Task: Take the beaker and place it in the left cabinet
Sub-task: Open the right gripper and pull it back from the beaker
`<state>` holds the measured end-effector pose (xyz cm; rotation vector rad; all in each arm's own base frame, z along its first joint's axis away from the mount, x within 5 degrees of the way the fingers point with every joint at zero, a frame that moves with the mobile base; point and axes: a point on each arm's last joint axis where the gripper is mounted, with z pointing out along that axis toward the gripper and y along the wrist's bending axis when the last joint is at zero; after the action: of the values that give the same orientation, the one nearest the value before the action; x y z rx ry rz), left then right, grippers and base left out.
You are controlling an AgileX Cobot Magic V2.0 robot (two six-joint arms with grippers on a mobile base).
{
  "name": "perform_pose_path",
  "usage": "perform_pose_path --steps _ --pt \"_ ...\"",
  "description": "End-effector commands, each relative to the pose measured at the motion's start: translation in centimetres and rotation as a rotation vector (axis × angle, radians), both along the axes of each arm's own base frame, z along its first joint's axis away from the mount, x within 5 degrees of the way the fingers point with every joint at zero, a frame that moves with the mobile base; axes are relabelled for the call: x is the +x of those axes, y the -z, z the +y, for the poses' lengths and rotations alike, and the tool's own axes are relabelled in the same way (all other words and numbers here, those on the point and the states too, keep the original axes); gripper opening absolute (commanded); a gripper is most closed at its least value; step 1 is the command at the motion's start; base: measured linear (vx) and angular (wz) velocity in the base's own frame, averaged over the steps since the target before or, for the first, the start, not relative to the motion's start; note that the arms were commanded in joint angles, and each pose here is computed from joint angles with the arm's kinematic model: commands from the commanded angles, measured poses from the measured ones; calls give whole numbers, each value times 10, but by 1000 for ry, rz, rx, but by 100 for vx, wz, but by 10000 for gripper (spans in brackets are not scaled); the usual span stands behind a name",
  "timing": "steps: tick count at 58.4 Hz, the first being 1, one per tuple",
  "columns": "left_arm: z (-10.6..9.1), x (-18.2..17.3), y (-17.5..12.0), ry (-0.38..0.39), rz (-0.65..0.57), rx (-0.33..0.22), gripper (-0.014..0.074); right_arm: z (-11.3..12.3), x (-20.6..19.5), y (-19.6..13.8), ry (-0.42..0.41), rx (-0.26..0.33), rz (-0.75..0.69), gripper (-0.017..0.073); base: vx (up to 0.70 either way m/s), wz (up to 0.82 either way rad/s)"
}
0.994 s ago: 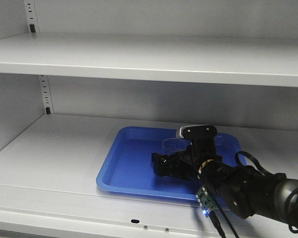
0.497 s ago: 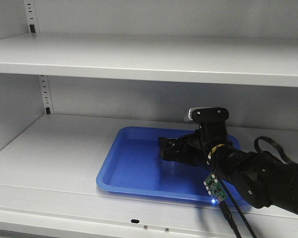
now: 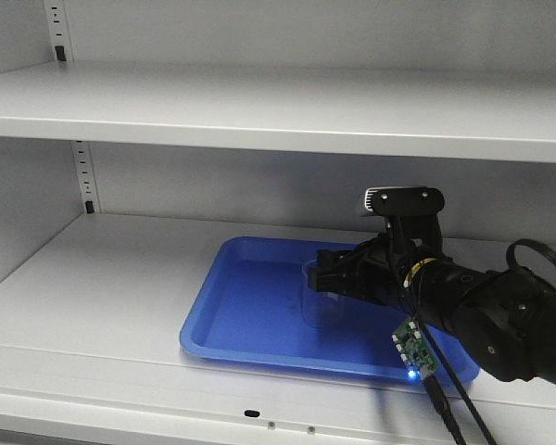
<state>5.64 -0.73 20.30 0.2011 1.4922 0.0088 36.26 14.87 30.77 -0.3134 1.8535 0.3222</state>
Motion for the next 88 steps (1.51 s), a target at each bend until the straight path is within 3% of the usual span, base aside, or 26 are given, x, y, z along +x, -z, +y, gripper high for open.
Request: perform_pose_path --steps 1,10,21,31,58,88 --pt "0 -1 -2 4 -76 -15 1 3 -11 -39 -28 57 -134 291 0 0" --pt "0 -1 -2 4 -76 -15 1 4 -18 -48 -42 55 -161 177 0 0" --pt "0 -1 -2 4 -76 -15 1 0 -26 -49 -39 -11 -130 65 0 0" --pt "0 -1 -2 4 -76 -15 1 -5 -40 -44 -56 6 -154 -13 0 0" --pt "0 -1 -2 4 -76 -15 1 -22 -81 -37 -59 9 -145 -9 0 0" --pt "0 -1 -2 4 -76 -15 1 -23 -83 -31 -56 2 -125 -9 0 0"
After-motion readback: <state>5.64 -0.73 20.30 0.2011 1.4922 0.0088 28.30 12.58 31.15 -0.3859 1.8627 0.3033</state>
